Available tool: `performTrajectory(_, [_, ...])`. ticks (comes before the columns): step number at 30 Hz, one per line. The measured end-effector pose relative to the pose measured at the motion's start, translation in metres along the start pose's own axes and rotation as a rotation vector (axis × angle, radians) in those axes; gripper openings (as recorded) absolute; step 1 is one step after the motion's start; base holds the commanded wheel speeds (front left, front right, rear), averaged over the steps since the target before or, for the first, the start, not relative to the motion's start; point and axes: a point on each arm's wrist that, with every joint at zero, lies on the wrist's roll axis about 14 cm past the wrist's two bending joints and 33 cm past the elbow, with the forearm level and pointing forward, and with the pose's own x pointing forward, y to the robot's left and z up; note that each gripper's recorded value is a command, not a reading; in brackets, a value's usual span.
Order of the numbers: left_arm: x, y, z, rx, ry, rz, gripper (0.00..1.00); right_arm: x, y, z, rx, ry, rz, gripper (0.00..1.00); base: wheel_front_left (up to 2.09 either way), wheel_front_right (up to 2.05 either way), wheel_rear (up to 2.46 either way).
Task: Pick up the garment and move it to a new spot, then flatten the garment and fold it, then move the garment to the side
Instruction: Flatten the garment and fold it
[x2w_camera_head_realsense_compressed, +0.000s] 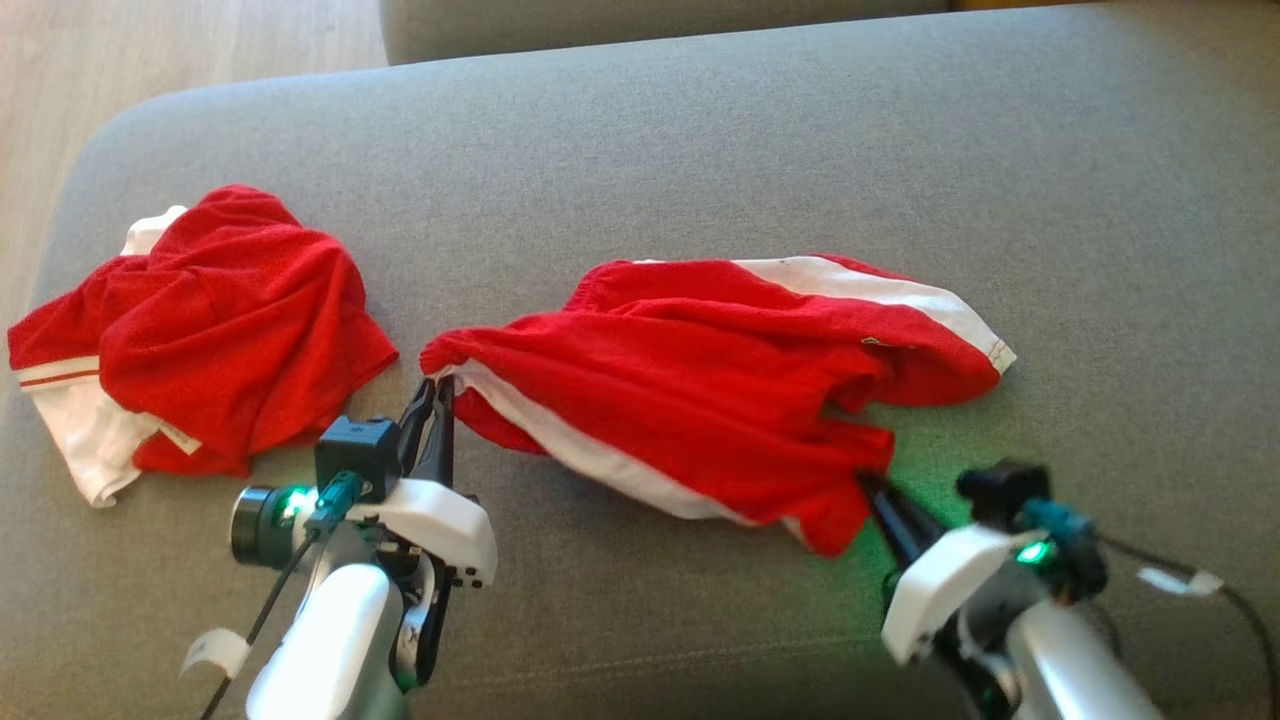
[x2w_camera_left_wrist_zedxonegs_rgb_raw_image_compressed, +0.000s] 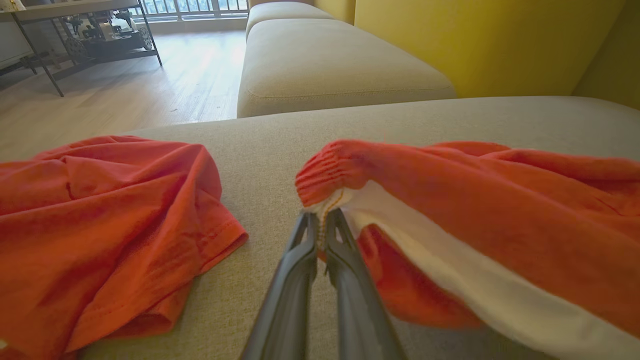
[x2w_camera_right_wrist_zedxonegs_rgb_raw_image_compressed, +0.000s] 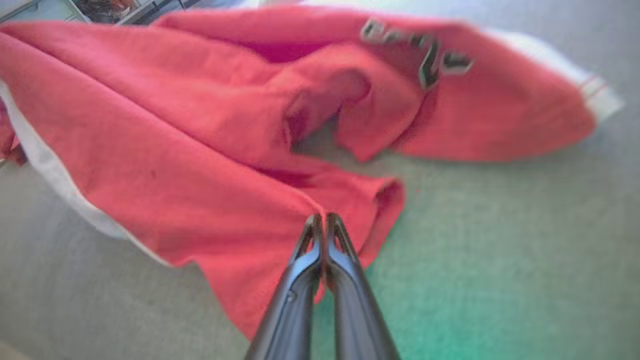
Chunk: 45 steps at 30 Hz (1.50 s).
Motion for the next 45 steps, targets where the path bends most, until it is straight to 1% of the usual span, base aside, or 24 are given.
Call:
performTrajectory(6, [-0.001,-0.005,0.004,0.001,-0.011,-0.013,0.0,0.007,-0.024,0.051,-0.081,-0.125,-0.056,0.0,0.0,0.0,0.0])
performTrajectory(17, [-0.003,-0.014,0.001,0.022,-0.007,-0.043,0.0,0.024,-0.05,0.116,-0.268,-0.212,-0.088,0.0,0.0,0.0,0.0])
performTrajectory(21, [-0.005,-0.016,-0.003,0.026,0.002,-0.049,0.0,0.034,-0.056,0.132,-0.334,-0.224,-0.093,0.0,0.0,0.0,0.0])
performTrajectory(26, [-0.006,-0.019,-0.013,0.025,0.031,-0.058,0.0,0.048,-0.063,0.129,-0.375,-0.188,-0.098,0.0,0.0,0.0,0.0])
performTrajectory(30, [-0.007,-0.018,-0.028,0.024,0.075,-0.056,0.0,0.065,-0.053,0.099,-0.39,-0.08,-0.049,0.0,0.0,0.0,0.0])
performTrajectory(31, [-0.006,-0.017,-0.035,0.023,0.098,-0.053,0.0,0.072,-0.047,0.083,-0.401,-0.026,-0.02,0.0,0.0,0.0,0.0])
performTrajectory(33, [-0.004,-0.016,-0.039,0.023,0.11,-0.053,0.0,0.077,-0.045,0.074,-0.402,-0.001,-0.003,0.73,0.0,0.0,0.0])
performTrajectory(34, [-0.002,-0.016,-0.039,0.025,0.112,-0.054,0.0,0.08,-0.045,0.072,-0.4,0.003,0.0,1.0,0.0,0.0,0.0])
performTrajectory(36, [0.003,-0.016,-0.038,0.027,0.107,-0.057,0.0,0.084,-0.045,0.07,-0.409,0.011,0.004,1.0,0.0,0.0,0.0])
performTrajectory(40, [0.008,-0.018,-0.034,0.03,0.098,-0.065,0.0,0.087,-0.048,0.08,-0.398,-0.025,-0.006,1.0,0.0,0.0,0.0])
performTrajectory(41, [0.009,-0.022,-0.034,0.028,0.098,-0.072,0.0,0.085,-0.05,0.088,-0.377,-0.058,-0.02,1.0,0.0,0.0,0.0])
performTrajectory(45, [0.01,-0.025,-0.03,0.029,0.088,-0.08,0.0,0.08,-0.054,0.097,-0.333,-0.104,-0.042,1.0,0.0,0.0,0.0])
